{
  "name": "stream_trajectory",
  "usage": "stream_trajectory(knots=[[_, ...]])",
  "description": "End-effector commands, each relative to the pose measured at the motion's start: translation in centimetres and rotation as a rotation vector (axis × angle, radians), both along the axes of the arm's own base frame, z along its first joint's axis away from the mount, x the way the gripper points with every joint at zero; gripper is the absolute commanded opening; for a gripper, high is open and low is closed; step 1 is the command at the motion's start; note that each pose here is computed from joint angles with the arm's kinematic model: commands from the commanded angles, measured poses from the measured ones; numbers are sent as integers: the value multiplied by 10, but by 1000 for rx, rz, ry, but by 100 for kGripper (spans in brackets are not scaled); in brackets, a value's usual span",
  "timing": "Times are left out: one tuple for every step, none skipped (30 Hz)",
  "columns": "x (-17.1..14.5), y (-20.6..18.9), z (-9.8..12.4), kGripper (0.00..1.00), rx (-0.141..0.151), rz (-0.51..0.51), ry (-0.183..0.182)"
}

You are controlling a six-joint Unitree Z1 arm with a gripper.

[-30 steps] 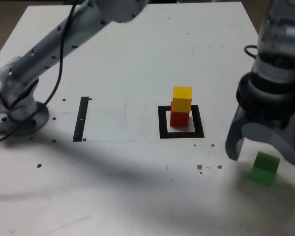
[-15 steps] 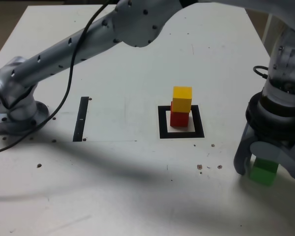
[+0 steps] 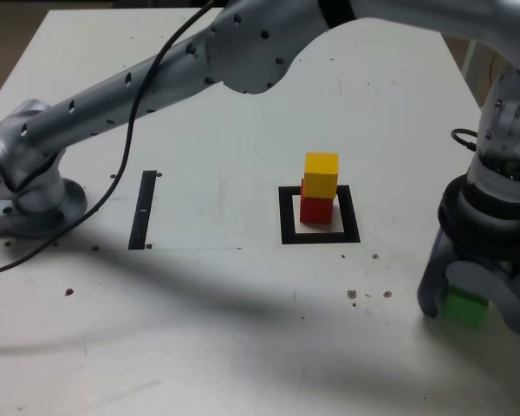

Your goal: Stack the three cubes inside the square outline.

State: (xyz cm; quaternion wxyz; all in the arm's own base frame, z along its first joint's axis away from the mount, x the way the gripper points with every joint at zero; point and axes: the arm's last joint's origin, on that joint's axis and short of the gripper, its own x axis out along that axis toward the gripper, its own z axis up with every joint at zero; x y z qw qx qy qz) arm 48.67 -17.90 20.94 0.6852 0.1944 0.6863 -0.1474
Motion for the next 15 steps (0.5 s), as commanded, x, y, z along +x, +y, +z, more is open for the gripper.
stream_trajectory(knots=[[1, -1, -2, 35, -1, -8, -5], [1, -1, -2, 35, -2, -9, -5], [1, -1, -2, 35, -3, -10, -5], [1, -2, -2, 35, -4, -10, -6], [1, -2, -1, 35, -5, -10, -7], [1, -2, -1, 35, -5, -10, -8], [1, -2, -1, 35, -5, -11, -9], [1, -2, -1, 35, -5, -11, -10], [1, -2, -1, 35, -5, -11, -11], [1, -1, 0, 35, -5, -11, -11], [1, -1, 0, 35, -4, -12, -11], [1, -1, 0, 35, -4, -12, -12], [1, -1, 0, 35, -4, -12, -12], [1, -1, 1, 35, -4, -13, -12], [1, -1, 1, 35, -4, -13, -12]])
